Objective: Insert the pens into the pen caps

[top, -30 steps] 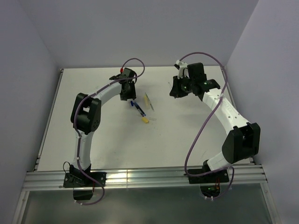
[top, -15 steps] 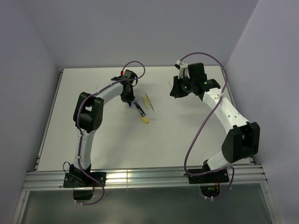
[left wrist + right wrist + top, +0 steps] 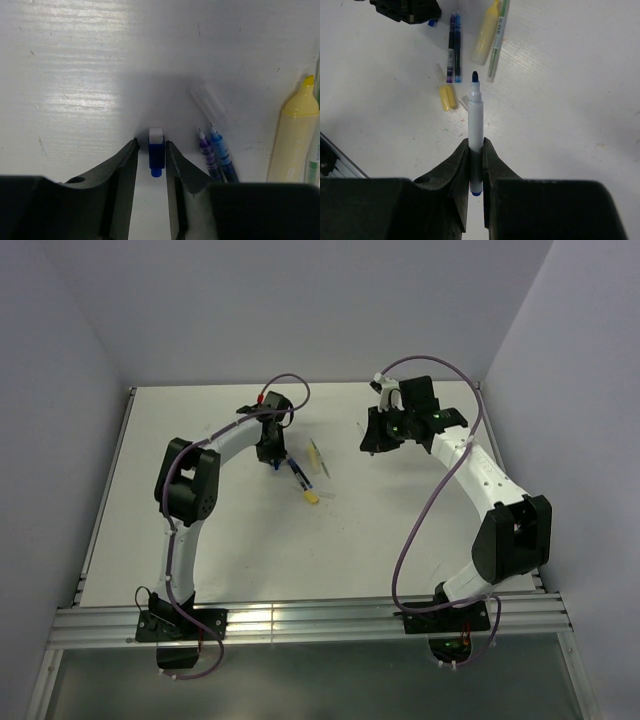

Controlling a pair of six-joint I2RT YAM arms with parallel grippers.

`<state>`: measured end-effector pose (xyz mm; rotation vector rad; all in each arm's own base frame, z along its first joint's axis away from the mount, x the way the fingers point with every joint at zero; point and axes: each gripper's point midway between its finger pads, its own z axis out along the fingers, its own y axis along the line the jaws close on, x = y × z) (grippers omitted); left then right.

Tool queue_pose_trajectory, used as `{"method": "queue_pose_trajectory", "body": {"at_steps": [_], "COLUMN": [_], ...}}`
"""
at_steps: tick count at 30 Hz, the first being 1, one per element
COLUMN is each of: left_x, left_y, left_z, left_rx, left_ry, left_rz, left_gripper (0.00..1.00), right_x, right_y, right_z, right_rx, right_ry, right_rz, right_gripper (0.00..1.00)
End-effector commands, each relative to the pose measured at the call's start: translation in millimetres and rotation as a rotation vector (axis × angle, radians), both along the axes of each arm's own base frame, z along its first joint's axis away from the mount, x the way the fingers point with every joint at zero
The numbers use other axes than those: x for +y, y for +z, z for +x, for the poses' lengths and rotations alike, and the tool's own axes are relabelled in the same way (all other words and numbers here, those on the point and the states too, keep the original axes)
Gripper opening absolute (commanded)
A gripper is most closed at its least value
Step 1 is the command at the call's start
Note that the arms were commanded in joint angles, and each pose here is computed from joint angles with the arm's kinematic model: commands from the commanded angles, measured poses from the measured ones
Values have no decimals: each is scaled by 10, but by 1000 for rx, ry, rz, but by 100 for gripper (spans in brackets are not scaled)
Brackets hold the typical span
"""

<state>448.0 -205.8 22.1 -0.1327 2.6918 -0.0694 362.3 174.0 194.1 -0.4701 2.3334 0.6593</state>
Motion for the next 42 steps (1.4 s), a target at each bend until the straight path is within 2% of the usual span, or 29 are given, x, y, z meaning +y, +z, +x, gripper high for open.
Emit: {"method": "queue_pose_trajectory", "body": {"at_steps": [1, 6, 10, 14, 15, 17, 18, 20, 22, 24, 26, 27, 28, 30, 32, 34, 35, 36, 37, 38, 39, 41, 42], "left_x": [72, 10, -55, -80, -120, -82, -45, 81, 159, 242, 252, 273, 206, 247, 151, 102, 48, 40, 39, 119, 144, 153, 129], "left_y": [-73, -97, -74, 330, 766, 1166, 1722, 2162, 2815, 3271, 3538, 3773, 3802, 4205, 4408, 4483, 4751, 4881, 4715, 5060, 5095, 5013, 5058], "left_z": [-279, -236, -180, -74, 67, 121, 206, 239, 186, 64, -10, -135, -238, -410, -563, -709, -911, -1088, -1120, -1379, -1486, -1488, -1576], "left_rx": [96, 107, 107, 13, -115, -236, -389, -519, -679, -785, -858, -914, -917, -1039, -1050, -1016, -1097, -1075, -1039, -1223, -1198, -1198, -1216], "left_ry": [-22, -36, -71, -83, -82, -81, -67, -43, -38, -69, -110, -133, -191, -238, -315, -350, -504, -515, -518, -616, -585, -561, -601], "left_rz": [25, 5, -1, -34, -96, -140, -190, -230, -313, -387, -461, -493, -532, -581, -665, -816, -911, -1047, -1117, -1174, -1294, -1329, -1343], "left_gripper": [34, 24, 0, 0, 0, 0, 0, 0, 0, 0, 0, 0, 0, 0, 0, 0, 0, 0, 0, 0, 0, 0, 0], "right_x": [43, 42, 55, 62, 65, 119, 138, 194, 244, 360, 454, 495, 572, 650, 775, 925, 1028, 1109, 1181, 1342, 1425, 1576, 1681], "right_y": [179, 272, 334, 571, 659, 854, 969, 1138, 1281, 1392, 1523, 1598, 1617, 1722, 1822, 2053, 2065, 2148, 2253, 2255, 2297, 2373, 2373], "right_z": [30, 28, 23, 72, 71, 60, 21, -27, -75, -187, -255, -250, -323, -430, -460, -676, -680, -678, -678, -750, -798, -872, -977], "right_rx": [-21, -37, -52, -130, -159, -221, -252, -303, -348, -361, -382, -405, -390, -412, -433, -462, -422, -374, -390, -374, -369, -355, -320], "right_ry": [27, 33, 45, 62, 68, 117, 137, 181, 211, 285, 332, 339, 369, 410, 388, 497, 522, 492, 496, 528, 542, 568, 588], "right_rz": [31, 31, 38, 39, 40, 64, 78, 107, 129, 185, 245, 268, 301, 356, 420, 523, 566, 617, 634, 647, 656, 679, 695], "right_gripper": [0, 0, 0, 0, 0, 0, 0, 0, 0, 0, 0, 0, 0, 0, 0, 0, 0, 0, 0, 0, 0, 0, 0]}}
